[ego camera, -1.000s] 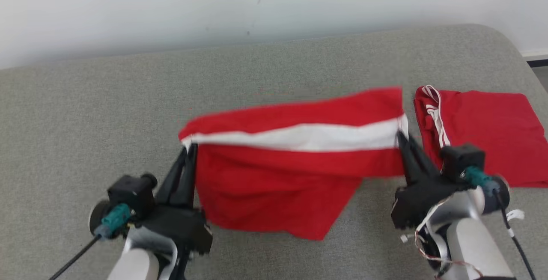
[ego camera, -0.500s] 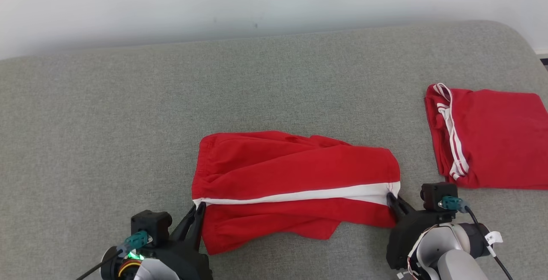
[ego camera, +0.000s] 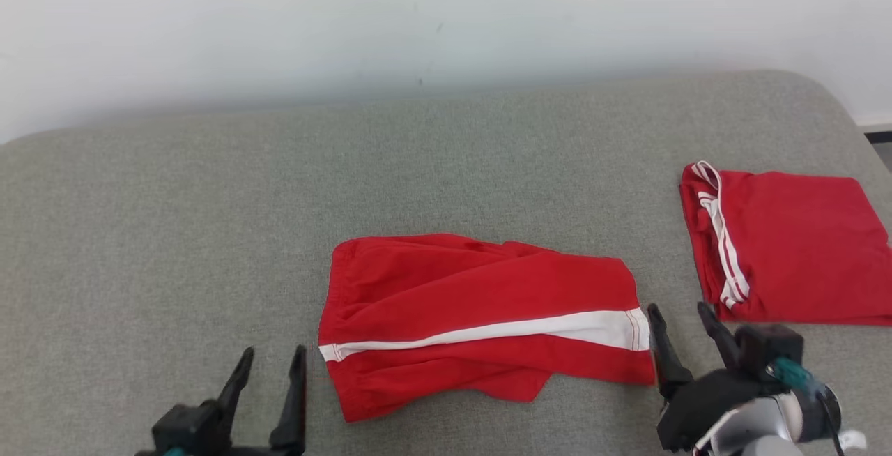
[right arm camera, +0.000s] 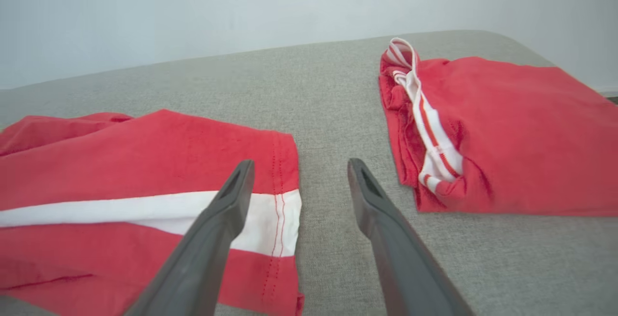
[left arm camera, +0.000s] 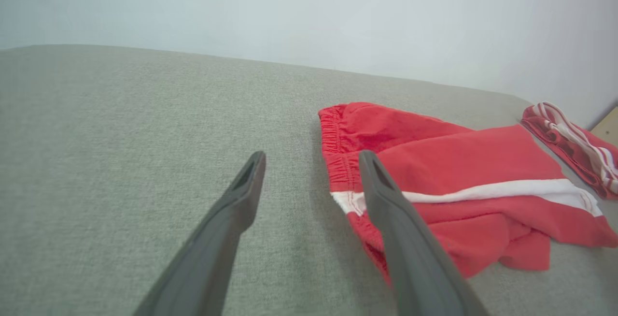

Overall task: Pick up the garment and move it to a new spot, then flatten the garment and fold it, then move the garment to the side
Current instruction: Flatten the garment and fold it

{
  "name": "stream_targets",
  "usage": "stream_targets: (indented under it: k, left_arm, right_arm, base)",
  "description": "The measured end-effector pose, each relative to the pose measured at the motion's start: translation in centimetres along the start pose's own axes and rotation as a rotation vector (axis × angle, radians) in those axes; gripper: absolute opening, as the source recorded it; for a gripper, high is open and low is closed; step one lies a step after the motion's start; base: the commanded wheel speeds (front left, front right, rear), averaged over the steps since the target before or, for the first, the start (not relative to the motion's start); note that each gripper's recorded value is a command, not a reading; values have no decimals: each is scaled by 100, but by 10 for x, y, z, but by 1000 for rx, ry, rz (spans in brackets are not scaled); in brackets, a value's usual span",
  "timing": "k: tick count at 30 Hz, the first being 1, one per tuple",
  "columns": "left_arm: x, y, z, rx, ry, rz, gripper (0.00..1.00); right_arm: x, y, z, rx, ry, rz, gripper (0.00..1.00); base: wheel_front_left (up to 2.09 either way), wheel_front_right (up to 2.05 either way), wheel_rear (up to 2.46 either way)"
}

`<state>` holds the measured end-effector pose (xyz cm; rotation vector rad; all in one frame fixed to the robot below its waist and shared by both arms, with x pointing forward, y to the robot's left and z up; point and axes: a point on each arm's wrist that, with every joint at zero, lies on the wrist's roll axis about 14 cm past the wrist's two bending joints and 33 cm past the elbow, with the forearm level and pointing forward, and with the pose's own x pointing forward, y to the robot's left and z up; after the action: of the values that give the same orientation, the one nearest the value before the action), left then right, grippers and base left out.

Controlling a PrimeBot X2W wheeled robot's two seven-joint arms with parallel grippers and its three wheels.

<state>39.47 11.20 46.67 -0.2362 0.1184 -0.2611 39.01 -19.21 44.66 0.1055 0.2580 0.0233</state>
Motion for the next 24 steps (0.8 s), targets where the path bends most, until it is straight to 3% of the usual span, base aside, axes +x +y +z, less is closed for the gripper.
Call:
stream_targets:
  k: [8, 13, 24]
  left_arm:
    - [-35, 24, 13, 12, -83, 118, 100]
    - [-58, 39, 32, 33, -165, 185, 100]
    - [-92, 54, 16, 50, -130, 247, 100]
  right_arm:
    - [-35, -3, 8, -26, -156, -14, 100]
    - [-51, 7, 2, -35, -188, 15, 100]
    - [-63, 15, -9, -35, -176, 35, 100]
  base:
    - [0, 0, 0]
    - [0, 0, 0]
    - [0, 0, 0]
